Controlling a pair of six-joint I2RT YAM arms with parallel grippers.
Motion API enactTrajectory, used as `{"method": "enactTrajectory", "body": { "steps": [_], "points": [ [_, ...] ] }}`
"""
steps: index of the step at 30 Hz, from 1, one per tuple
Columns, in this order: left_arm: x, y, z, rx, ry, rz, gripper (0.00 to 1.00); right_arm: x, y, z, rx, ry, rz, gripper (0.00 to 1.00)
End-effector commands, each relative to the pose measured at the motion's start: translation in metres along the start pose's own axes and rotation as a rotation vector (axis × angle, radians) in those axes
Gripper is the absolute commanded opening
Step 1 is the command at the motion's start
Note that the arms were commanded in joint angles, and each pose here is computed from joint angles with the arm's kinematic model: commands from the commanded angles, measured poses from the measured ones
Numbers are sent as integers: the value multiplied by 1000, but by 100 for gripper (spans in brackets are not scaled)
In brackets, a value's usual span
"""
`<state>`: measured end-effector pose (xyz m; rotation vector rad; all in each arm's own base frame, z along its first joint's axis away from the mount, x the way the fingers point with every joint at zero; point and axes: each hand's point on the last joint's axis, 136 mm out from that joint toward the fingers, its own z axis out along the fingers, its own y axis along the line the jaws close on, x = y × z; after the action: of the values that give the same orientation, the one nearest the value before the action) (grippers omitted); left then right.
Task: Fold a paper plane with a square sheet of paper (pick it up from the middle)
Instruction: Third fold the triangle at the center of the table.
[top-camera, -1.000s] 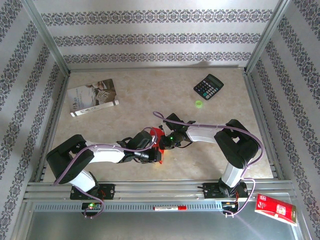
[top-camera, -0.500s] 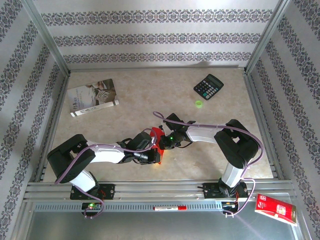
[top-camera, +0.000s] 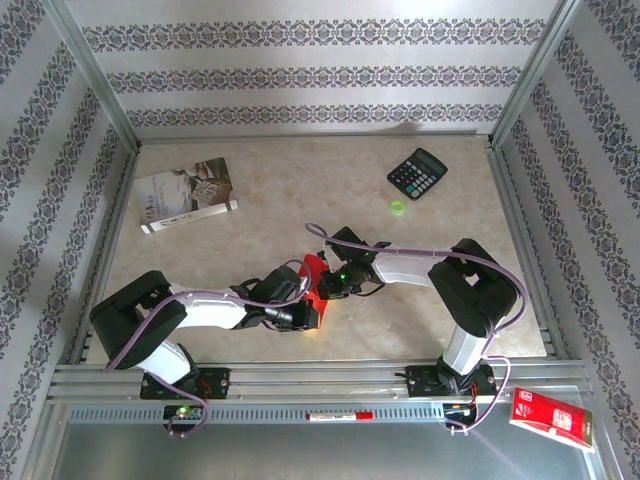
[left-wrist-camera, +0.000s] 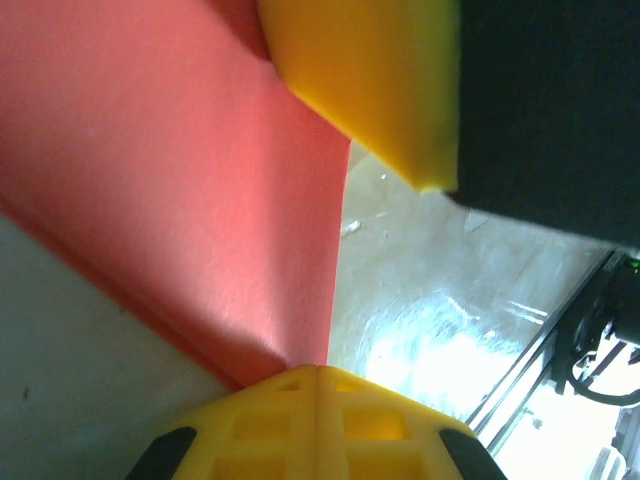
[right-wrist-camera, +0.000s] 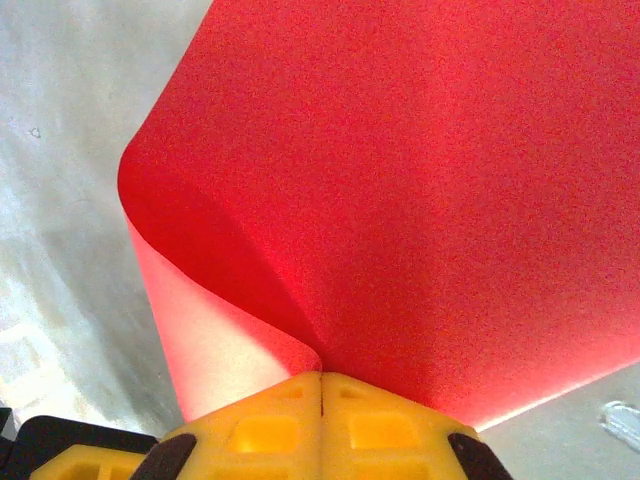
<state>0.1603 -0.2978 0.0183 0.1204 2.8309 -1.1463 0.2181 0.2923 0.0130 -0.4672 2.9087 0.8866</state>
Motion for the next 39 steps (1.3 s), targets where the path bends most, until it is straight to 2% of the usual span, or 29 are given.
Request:
{"method": "enactTrajectory", "body": {
  "steps": [1,6,12,26,30,35,39],
  "points": [
    [29,3,-6,-15,114,27,1,37,-36,14,139,121,48,5],
    [17,-15,-15,21,59,75,2,36,-36,14,138,121,47,6],
    [2,-22,-9,27,19,80,4,35,-33,14,129,121,41,6],
    [22,10,7,-43,101,51,4,29,-24,11,102,114,24,11],
    [21,5,3,-26,92,46,4,26,-20,7,100,109,8,11],
    [-4,-35,-19,73,-16,74,8,31,-23,11,102,128,10,10],
    [-25,-30,-32,63,-110,33,8,31,-24,12,99,128,14,10]
  ]
}}
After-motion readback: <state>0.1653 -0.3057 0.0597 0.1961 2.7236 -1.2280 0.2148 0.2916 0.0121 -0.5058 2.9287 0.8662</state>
